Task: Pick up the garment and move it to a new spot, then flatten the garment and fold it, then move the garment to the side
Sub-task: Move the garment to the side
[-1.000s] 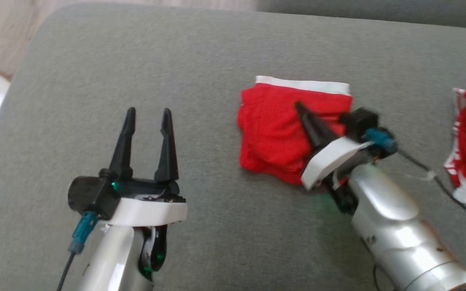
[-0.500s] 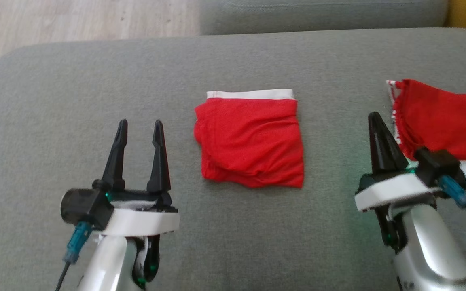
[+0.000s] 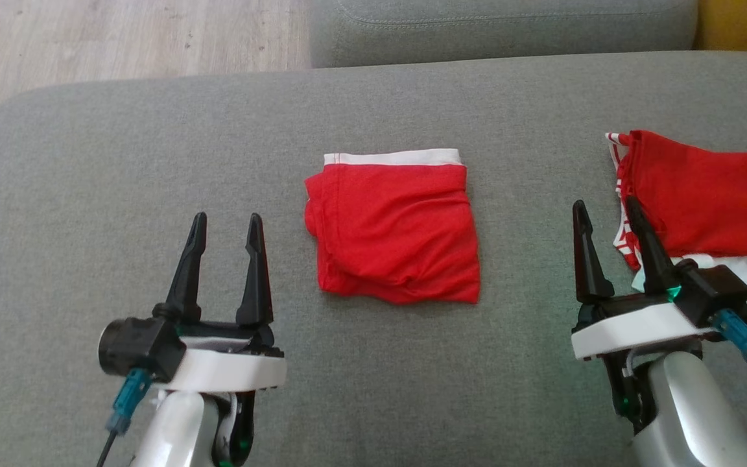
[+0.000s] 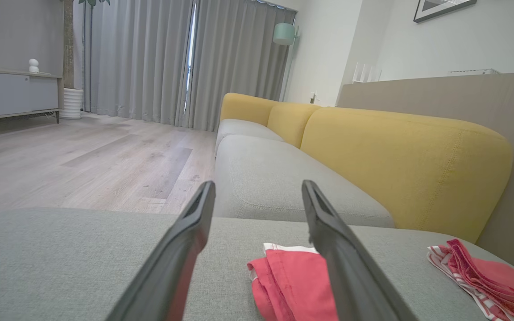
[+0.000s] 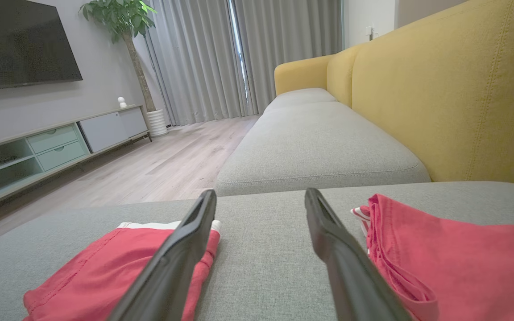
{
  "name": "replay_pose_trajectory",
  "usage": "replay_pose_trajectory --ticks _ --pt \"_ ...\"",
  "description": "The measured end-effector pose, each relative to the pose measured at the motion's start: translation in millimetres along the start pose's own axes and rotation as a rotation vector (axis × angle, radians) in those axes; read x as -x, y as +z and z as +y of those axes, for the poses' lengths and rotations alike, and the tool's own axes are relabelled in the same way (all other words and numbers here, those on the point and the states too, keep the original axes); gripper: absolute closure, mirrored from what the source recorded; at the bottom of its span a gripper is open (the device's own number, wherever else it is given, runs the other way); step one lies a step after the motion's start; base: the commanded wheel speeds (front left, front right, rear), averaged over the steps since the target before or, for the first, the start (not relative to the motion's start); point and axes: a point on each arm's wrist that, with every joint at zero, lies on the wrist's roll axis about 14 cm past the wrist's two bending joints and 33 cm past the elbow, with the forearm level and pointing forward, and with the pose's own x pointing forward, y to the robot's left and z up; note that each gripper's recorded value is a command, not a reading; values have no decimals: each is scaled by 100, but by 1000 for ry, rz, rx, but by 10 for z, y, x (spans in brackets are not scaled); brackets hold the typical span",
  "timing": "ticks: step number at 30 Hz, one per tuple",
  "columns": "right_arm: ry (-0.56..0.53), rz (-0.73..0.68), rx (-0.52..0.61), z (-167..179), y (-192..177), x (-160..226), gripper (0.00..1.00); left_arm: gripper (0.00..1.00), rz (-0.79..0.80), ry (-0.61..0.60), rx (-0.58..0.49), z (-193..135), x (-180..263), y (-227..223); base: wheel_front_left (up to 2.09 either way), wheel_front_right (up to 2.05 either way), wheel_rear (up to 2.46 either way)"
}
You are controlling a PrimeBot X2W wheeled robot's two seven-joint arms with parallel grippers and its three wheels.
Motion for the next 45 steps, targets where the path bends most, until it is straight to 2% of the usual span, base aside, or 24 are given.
replay_pose_trajectory --ticks 7,12,14,15,20,24,26,29,33,41,42,43,45 --pt "4 10 3 9 -41 -29 0 0 7 8 -1 27 12 -23 0 0 0" --pt "14 57 9 29 -204 -68 0 0 23 20 -2 76 16 -78 0 0 0" --pt "24 105 14 56 -336 -77 0 0 31 27 -1 100 14 -107 0 0 0" --pt "37 172 10 94 -509 -95 0 0 43 32 -1 120 13 -150 0 0 0" --pt "129 277 9 367 -755 -323 0 0 57 32 -3 140 -34 -206 0 0 0" --pt "157 380 -37 488 -989 -451 0 0 55 45 -8 201 -60 -199 0 0 0" --pt "157 446 -97 545 -1136 -451 0 0 58 52 -11 227 -51 -204 0 0 0" --pt "179 532 -125 647 -1332 -418 0 0 65 71 -16 289 -20 -218 0 0 0" --pt "206 549 -145 754 -1351 -498 0 0 68 85 -19 332 0 -220 0 0 0" --pt "266 602 -93 882 -1425 -563 0 0 71 96 -22 361 10 -230 0 0 0" --pt "271 604 -85 887 -1427 -569 28 0 72 96 -22 359 8 -232 0 0 0" --pt "277 607 -77 897 -1430 -569 96 0 72 95 -18 354 6 -234 0 0 0" --pt "290 600 -56 916 -1420 -583 100 0 75 91 -10 339 0 -247 0 0 0"
